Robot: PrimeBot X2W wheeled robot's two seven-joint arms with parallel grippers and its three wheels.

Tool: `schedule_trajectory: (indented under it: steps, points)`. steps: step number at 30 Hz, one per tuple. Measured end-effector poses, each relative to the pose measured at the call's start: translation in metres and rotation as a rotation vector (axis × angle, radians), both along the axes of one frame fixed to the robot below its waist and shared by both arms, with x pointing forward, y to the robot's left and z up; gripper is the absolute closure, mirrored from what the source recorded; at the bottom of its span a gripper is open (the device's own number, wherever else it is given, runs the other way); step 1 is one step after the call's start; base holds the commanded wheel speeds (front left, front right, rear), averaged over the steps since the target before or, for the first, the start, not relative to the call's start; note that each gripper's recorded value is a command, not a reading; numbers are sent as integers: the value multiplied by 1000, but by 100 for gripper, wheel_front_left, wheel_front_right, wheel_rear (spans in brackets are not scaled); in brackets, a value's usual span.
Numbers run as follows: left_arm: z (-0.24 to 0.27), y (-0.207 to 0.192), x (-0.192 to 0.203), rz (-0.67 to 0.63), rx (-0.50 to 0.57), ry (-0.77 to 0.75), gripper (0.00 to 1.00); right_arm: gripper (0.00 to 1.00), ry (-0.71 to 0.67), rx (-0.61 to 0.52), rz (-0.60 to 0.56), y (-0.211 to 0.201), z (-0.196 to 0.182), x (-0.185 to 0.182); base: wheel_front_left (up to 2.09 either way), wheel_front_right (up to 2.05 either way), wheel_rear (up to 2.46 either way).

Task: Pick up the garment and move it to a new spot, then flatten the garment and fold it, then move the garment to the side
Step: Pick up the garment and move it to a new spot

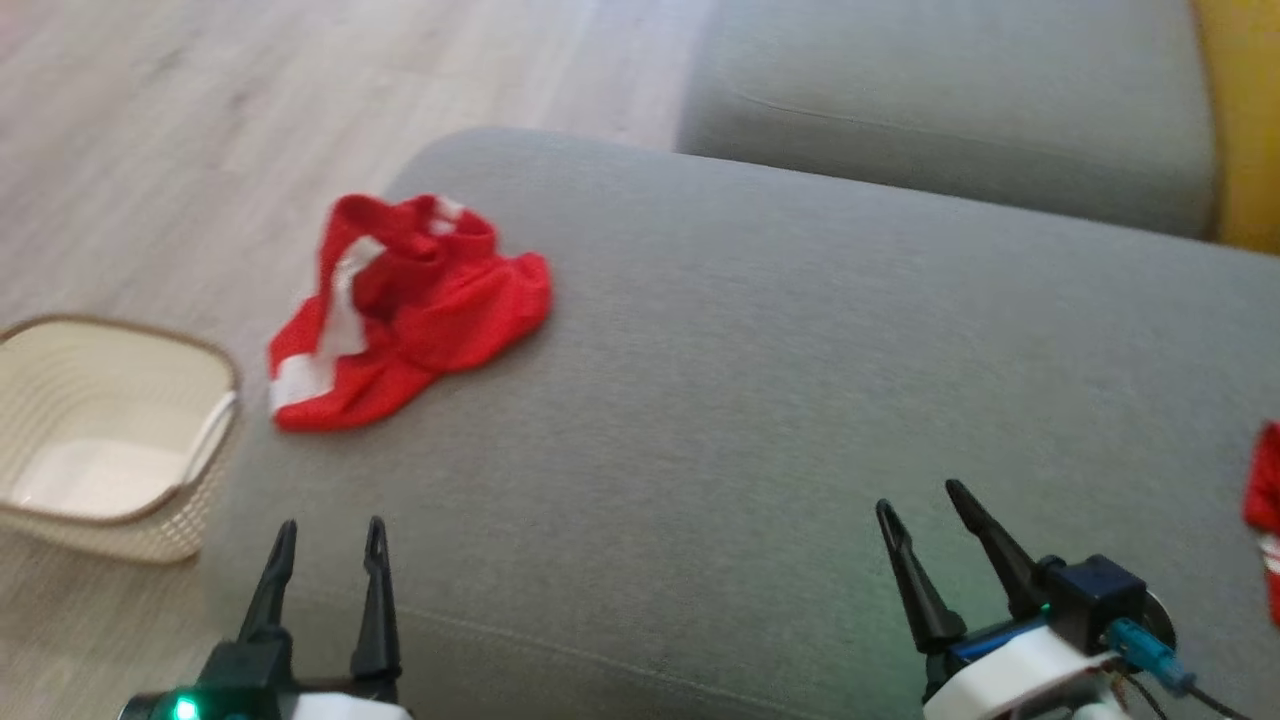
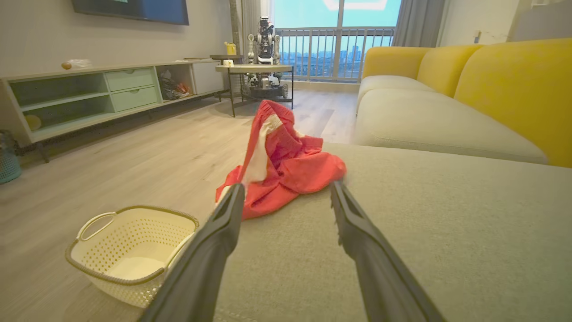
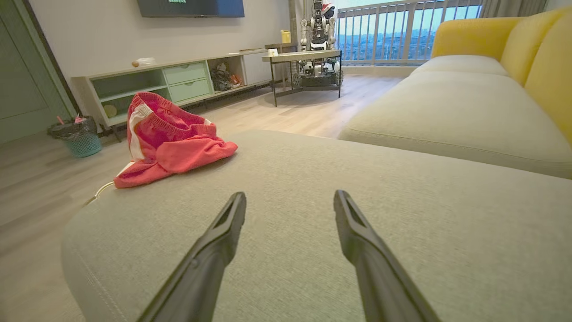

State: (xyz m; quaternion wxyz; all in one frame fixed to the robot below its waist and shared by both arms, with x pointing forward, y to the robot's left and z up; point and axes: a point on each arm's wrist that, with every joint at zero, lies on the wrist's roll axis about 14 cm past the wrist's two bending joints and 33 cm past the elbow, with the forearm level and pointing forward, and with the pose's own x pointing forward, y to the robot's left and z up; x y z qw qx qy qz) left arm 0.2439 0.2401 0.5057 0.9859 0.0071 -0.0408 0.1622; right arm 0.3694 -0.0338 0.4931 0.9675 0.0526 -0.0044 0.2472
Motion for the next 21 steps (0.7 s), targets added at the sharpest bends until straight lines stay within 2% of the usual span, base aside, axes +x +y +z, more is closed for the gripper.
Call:
schedule_trajectory:
  steps: [6, 12, 17, 21]
  points:
    - [-1, 20, -27, 95, -4, -6, 0, 0, 2, -1, 96, 31, 1, -5, 0, 0, 0]
    - [-6, 24, -38, 121, -11, 9, 0, 0, 24, 2, 132, 43, -5, -8, 0, 0, 0]
    - [-1, 26, -26, 96, 30, 21, 0, 0, 55, 1, 137, 45, -16, -4, 0, 0, 0]
    - [36, 41, 8, 67, 120, -60, 0, 0, 72, -13, 137, 45, -26, 2, 0, 0, 0]
